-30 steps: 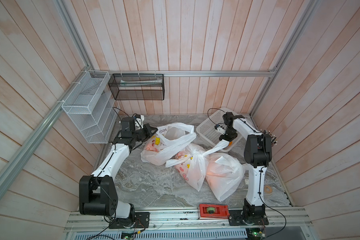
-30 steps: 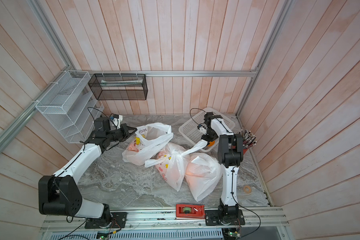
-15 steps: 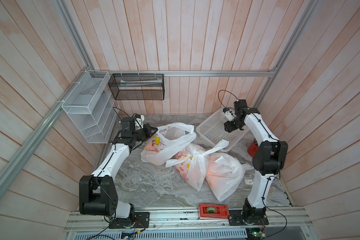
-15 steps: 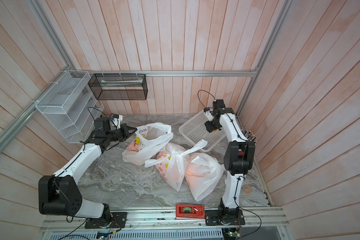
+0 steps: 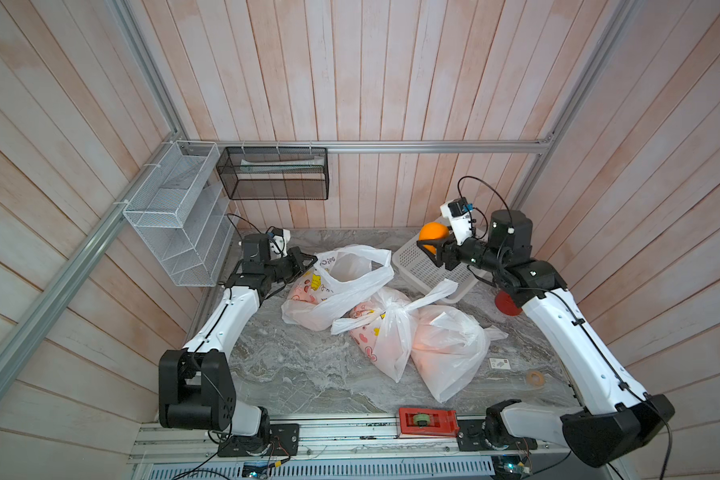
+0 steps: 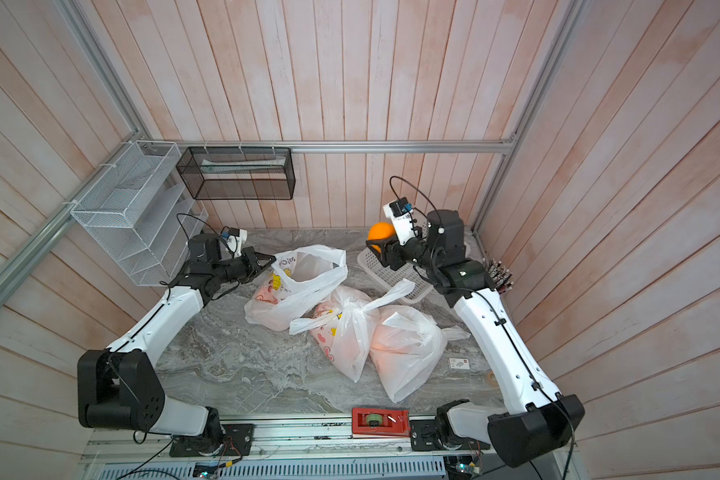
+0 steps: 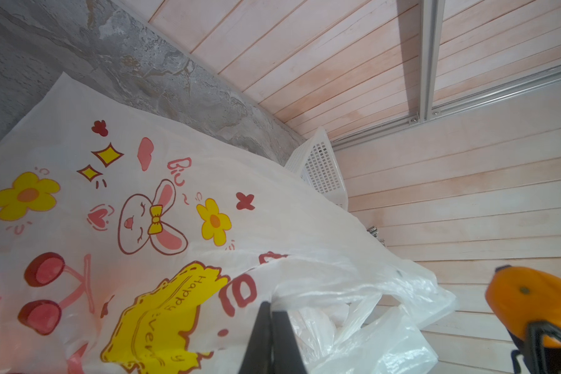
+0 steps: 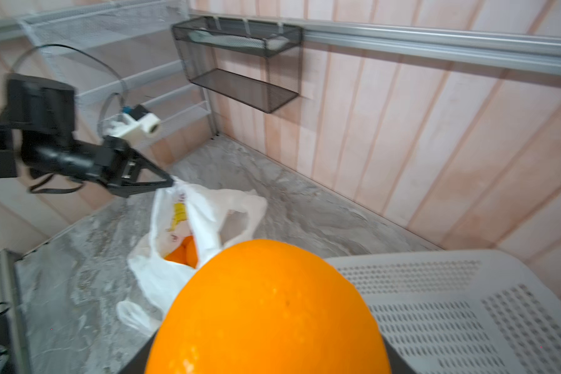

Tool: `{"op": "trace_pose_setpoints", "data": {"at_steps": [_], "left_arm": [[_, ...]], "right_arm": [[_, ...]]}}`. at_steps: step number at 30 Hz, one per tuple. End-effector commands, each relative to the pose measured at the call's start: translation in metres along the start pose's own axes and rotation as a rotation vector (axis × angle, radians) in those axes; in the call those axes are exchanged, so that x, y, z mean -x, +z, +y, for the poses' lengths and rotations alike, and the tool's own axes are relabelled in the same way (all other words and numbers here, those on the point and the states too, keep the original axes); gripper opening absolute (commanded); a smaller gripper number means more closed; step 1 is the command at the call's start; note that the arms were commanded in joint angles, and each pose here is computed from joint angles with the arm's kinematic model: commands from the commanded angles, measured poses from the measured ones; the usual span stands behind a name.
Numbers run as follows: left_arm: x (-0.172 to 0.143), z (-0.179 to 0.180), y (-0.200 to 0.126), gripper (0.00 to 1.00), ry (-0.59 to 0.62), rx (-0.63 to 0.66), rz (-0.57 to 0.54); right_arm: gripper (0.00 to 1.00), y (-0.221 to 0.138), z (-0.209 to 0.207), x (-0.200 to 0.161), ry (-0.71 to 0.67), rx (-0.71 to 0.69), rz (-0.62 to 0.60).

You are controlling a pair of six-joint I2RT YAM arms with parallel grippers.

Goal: Place the oranges into plastic bags & tie knots
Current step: Place the orange in the plastic bag.

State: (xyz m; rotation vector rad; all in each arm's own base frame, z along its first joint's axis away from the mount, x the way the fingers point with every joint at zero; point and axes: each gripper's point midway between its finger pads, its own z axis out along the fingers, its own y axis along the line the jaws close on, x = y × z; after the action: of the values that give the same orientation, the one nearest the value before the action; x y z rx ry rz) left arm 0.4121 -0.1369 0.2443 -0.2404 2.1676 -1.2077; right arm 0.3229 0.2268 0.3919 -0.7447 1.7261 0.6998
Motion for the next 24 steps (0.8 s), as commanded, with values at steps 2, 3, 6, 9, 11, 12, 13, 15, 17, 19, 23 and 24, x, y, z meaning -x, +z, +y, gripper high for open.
{"op": "trace_pose_setpoints", "data": {"at_steps": [2,3,6,9,11,12,13,15,17,19,23,24], "left_arm": [[0.002,-0.011,0.002,0.0,0.041,-0.028,0.011],[0.001,-0.013,0.002,0.0,0.045,-0.032,0.013],[0.001,-0.015,0.002,0.0,0.051,-0.032,0.004],[0.003,-0.018,0.0,0.0,0.07,-0.017,-0.015],[0.003,-0.019,0.0,0.0,0.077,-0.014,-0.021],[0.003,-0.021,-0.001,0.0,0.079,-0.018,-0.024],[0.003,-0.021,-0.001,0.0,0.079,-0.019,-0.027],[0.003,-0.023,-0.002,0.0,0.081,-0.023,-0.028],[0.002,-0.025,-0.002,0.0,0.085,-0.028,-0.027],[0.002,-0.027,-0.002,0.0,0.092,-0.031,-0.026],[0.002,-0.026,-0.004,0.0,0.093,-0.023,-0.031],[0.002,-0.026,-0.004,0.0,0.092,-0.021,-0.032]], "right_arm": [[0.5,0.017,0.072,0.022,-0.023,0.234,-0.109],[0.5,0.026,0.086,0.017,-0.024,0.267,-0.095],[0.5,0.053,0.111,0.002,0.009,0.352,-0.052],[0.49,0.082,0.12,-0.012,0.04,0.38,-0.011],[0.49,0.1,0.119,-0.021,0.068,0.376,0.023],[0.49,0.11,0.116,-0.025,0.088,0.362,0.047],[0.49,0.119,0.116,-0.034,0.104,0.363,0.086],[0.49,0.135,0.112,-0.045,0.131,0.35,0.148],[0.5,0.149,0.101,-0.055,0.144,0.293,0.191],[0.5,0.163,0.081,-0.064,0.143,0.191,0.222],[0.51,0.19,0.052,-0.083,0.136,0.066,0.287],[0.52,0.196,0.048,-0.089,0.137,0.05,0.308]]}}
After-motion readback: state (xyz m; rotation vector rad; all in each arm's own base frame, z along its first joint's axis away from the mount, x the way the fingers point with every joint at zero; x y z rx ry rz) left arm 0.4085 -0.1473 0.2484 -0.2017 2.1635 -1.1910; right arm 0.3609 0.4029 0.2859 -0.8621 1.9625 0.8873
